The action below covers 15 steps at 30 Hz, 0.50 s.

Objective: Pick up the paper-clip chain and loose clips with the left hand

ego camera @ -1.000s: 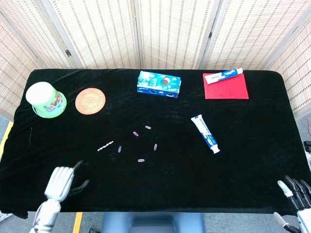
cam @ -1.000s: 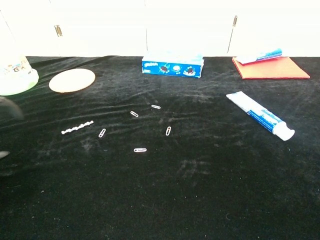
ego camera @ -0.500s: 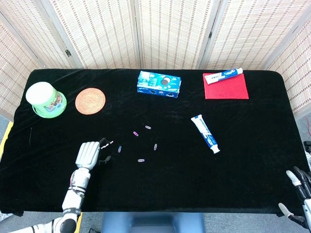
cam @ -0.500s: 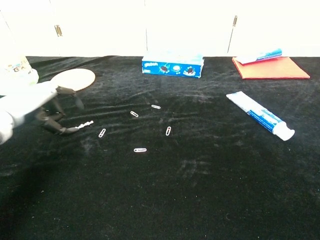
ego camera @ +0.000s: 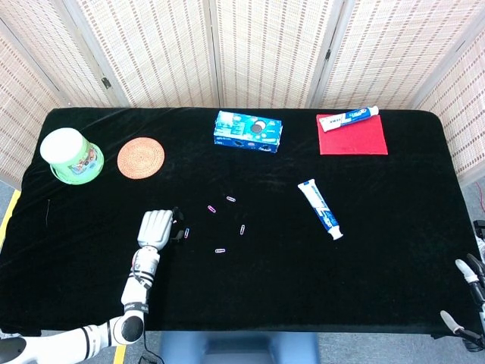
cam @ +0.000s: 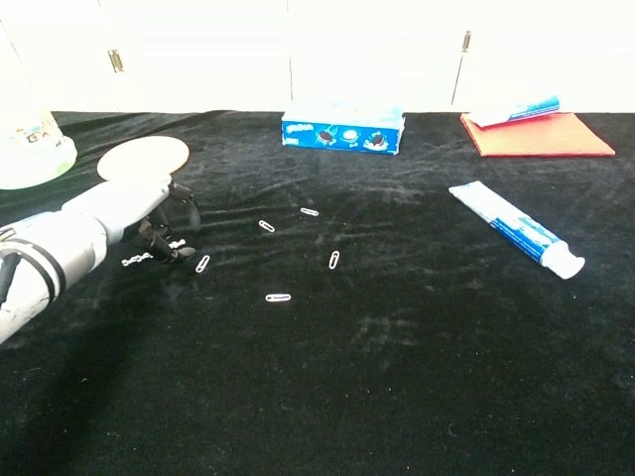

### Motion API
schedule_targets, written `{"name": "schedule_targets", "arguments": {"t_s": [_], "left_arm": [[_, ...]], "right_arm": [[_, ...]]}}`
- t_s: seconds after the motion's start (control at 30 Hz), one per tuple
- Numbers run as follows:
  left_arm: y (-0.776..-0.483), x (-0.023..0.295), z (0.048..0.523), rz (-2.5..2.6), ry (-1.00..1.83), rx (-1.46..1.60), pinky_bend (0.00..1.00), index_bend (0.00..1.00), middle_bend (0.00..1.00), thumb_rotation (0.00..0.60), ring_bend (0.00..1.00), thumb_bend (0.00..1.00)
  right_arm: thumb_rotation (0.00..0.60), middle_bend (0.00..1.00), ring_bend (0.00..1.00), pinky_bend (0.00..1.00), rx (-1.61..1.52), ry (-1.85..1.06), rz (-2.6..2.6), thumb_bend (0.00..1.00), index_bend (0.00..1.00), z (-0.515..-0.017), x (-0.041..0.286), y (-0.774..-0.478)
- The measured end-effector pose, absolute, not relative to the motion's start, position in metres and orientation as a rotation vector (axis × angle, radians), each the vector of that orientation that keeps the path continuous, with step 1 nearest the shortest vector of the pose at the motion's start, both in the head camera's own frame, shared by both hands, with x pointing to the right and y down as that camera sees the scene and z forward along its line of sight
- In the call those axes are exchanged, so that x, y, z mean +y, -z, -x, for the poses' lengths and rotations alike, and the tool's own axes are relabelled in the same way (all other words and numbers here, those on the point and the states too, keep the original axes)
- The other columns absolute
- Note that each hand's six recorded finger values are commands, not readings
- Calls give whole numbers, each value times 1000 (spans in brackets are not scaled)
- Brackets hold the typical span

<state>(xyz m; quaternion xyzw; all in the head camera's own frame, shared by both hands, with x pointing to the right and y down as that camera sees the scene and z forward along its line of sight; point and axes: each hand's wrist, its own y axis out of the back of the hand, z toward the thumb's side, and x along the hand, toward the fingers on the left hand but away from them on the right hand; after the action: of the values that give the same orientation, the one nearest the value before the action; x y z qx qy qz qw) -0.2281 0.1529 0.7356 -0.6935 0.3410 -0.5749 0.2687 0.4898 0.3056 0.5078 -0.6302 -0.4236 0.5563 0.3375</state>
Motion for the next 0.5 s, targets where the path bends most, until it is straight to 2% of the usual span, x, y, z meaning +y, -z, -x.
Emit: {"name": "schedule_targets", "arguments": {"t_s": [0.5], "left_arm": [[-747,150,249,1810,1615,911,1000,465,1000,600,1000,388]], "right_arm": [[600,0,0,0,-1100,-1450,1638,239,0,-489,307,-508]]}}
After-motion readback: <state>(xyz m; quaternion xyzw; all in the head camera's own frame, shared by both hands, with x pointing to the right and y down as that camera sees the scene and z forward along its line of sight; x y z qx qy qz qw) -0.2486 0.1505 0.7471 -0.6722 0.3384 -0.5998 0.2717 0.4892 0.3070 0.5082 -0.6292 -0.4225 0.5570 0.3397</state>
